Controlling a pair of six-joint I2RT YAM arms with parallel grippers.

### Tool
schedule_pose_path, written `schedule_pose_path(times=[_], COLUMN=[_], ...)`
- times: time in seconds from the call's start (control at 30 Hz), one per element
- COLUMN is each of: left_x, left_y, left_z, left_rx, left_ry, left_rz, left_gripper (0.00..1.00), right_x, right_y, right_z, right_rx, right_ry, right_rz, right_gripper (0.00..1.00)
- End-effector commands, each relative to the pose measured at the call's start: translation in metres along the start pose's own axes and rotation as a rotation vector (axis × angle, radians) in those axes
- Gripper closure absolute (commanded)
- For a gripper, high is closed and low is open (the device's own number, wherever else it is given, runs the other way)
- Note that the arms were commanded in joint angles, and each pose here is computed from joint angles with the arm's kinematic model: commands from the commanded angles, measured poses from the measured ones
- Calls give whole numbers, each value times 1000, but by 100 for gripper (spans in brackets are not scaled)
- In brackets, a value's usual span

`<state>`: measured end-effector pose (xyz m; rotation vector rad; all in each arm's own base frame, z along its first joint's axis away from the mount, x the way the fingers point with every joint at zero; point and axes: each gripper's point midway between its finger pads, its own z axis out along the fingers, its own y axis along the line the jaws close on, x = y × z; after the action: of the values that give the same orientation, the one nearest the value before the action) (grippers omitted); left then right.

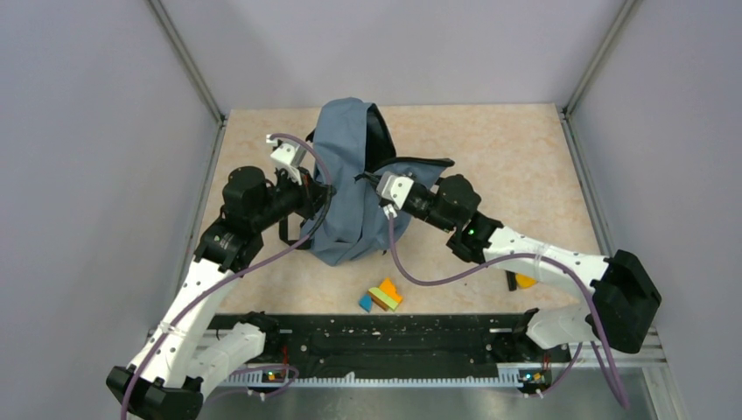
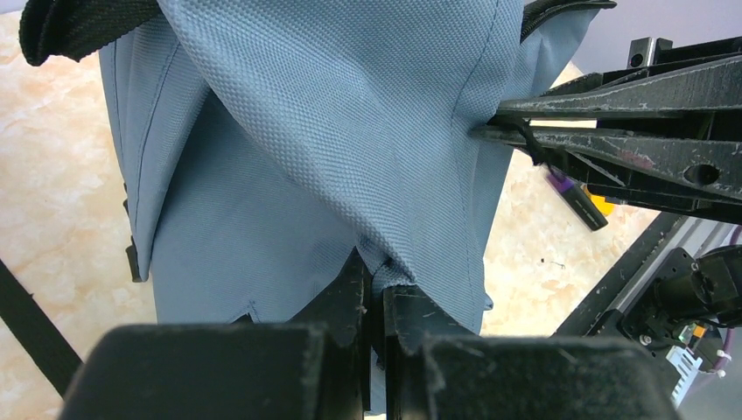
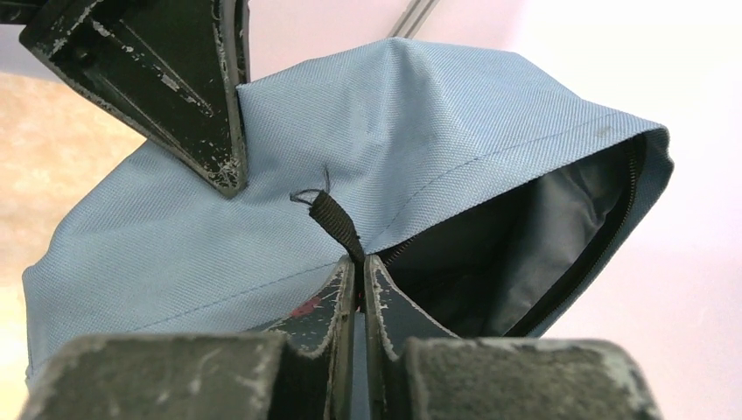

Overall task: Pack the student bag
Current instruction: Zip the student bag at the center of the board.

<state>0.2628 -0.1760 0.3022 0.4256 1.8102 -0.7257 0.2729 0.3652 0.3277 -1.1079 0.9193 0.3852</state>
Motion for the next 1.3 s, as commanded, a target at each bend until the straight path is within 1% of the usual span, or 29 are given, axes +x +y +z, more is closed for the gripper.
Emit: schedule_pose_path(times=[0.0, 0.2, 0.47, 0.57, 0.6, 0.63, 0.67, 0.73, 0.77, 0.83, 0.93, 0.97, 1.03, 1.1, 1.17, 1.27], left_x=[-10, -11, -15, -21, -27, -33, -40, -58, -68, -88, -119, -129, -146, -155, -152, -133], left_y=[10, 14, 22, 19, 18, 18, 18, 23, 24, 21, 10, 6, -2, -9, -13, -8], left_z=[0, -1, -5, -8, -10, -13, -17, -27, -33, -45, -62, -69, -79, -82, -77, -66], left_rx=[-48, -69, -120, -107, -104, -109, -124, -179, -207, -232, -238, -237, -232, -210, -178, -169], left_ry=[-36, -39, -55, -70, -82, -92, -105, -143, -165, -215, -311, -345, -395, -413, -390, -340], left_rz=[16, 20, 46, 84, 118, 144, 169, 198, 207, 228, 251, 258, 293, 311, 305, 282], left_gripper=[100, 100, 100, 100, 100, 96, 89, 72, 66, 59, 41, 38, 33, 32, 32, 32], right_x=[-36, -45, -83, -99, -102, -105, -105, -107, -107, -116, -122, -121, -121, -122, -123, -122], right_y=[-27, -48, -81, -87, -88, -89, -89, -95, -99, -111, -118, -119, -120, -120, -120, -120], right_z=[7, 1, -2, 1, 3, 7, 11, 19, 24, 38, 57, 64, 75, 85, 92, 102], right_rx=[101, 197, 270, 263, 255, 248, 242, 252, 258, 262, 243, 239, 225, 210, 207, 200], right_ry=[-93, -104, -167, -203, -205, -207, -206, -201, -189, -176, -156, -149, -136, -137, -141, -138], right_rz=[43, 63, 37, 36, 40, 43, 48, 63, 75, 99, 136, 146, 168, 200, 241, 295], right_gripper=[100, 100, 100, 100, 100, 100, 100, 100, 100, 100, 100, 100, 100, 100, 100, 100])
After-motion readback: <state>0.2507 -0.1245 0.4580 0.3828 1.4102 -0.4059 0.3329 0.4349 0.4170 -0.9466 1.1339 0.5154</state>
